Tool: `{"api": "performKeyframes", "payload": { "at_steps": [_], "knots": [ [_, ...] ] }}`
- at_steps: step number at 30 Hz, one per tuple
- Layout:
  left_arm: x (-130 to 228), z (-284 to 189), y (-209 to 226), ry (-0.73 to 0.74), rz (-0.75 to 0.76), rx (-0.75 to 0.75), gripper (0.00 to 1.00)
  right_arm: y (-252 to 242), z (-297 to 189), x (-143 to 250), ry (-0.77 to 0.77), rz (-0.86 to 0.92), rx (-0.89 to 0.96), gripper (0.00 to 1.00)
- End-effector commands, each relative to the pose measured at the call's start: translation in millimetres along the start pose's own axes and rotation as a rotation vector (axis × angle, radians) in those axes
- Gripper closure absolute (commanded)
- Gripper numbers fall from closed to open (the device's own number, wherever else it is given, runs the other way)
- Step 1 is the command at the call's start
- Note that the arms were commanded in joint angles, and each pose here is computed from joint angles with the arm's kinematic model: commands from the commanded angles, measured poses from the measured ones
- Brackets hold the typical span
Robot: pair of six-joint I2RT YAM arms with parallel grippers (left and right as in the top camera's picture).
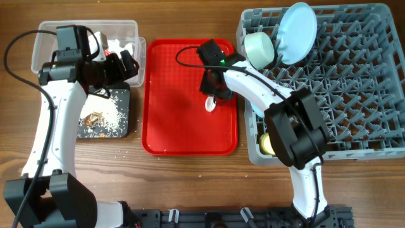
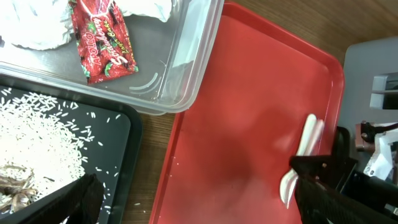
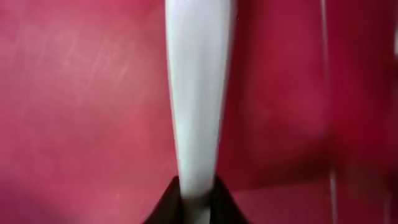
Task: Sort waste into correct bins and load items into the dishwasher rack
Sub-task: 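Reach to the red tray and grasp the white spoon and fork, then insert the spoon and fork into the rack with the right gripper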
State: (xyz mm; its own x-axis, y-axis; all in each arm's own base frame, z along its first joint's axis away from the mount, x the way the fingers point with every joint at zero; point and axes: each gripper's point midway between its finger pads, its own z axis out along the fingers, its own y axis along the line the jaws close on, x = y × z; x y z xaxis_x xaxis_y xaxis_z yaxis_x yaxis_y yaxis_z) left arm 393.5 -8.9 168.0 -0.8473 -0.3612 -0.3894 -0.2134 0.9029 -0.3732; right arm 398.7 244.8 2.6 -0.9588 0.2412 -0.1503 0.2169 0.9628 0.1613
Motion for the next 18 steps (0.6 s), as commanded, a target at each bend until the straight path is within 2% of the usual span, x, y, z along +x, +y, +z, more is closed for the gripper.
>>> {"api": "performKeyframes", "payload": {
  "at_steps": [1, 5, 9, 15, 18],
  "knots": [
    [-3.3, -6.1, 0.3, -0.02, 0.007, -0.003, 0.0, -2.8, 26.4, 21.4, 0.098, 0.0, 0.006, 0.96],
    [-3.3, -6.1, 0.3, -0.02, 0.007, -0.003, 0.0, 15.2, 13.7, 22.4, 0.136, -0.08, -0.091, 0.96],
    [-3.3, -6.1, 0.3, -0.02, 0.007, -0.003, 0.0, 32.3, -33.7, 1.3, 0.042, -0.226, -0.184, 0.95],
    [-3.3, -6.1, 0.3, -0.02, 0.006, -0.003, 0.0, 39.1, -166.3, -28.9, -0.239, -0.534, -0.307, 0.96],
    [-3.3, -6.1, 0.3, -0.02, 0.007, -0.003, 0.0, 12.9, -215.0, -40.3, -0.344, -0.537, -0.263, 0.96]
  ]
}}
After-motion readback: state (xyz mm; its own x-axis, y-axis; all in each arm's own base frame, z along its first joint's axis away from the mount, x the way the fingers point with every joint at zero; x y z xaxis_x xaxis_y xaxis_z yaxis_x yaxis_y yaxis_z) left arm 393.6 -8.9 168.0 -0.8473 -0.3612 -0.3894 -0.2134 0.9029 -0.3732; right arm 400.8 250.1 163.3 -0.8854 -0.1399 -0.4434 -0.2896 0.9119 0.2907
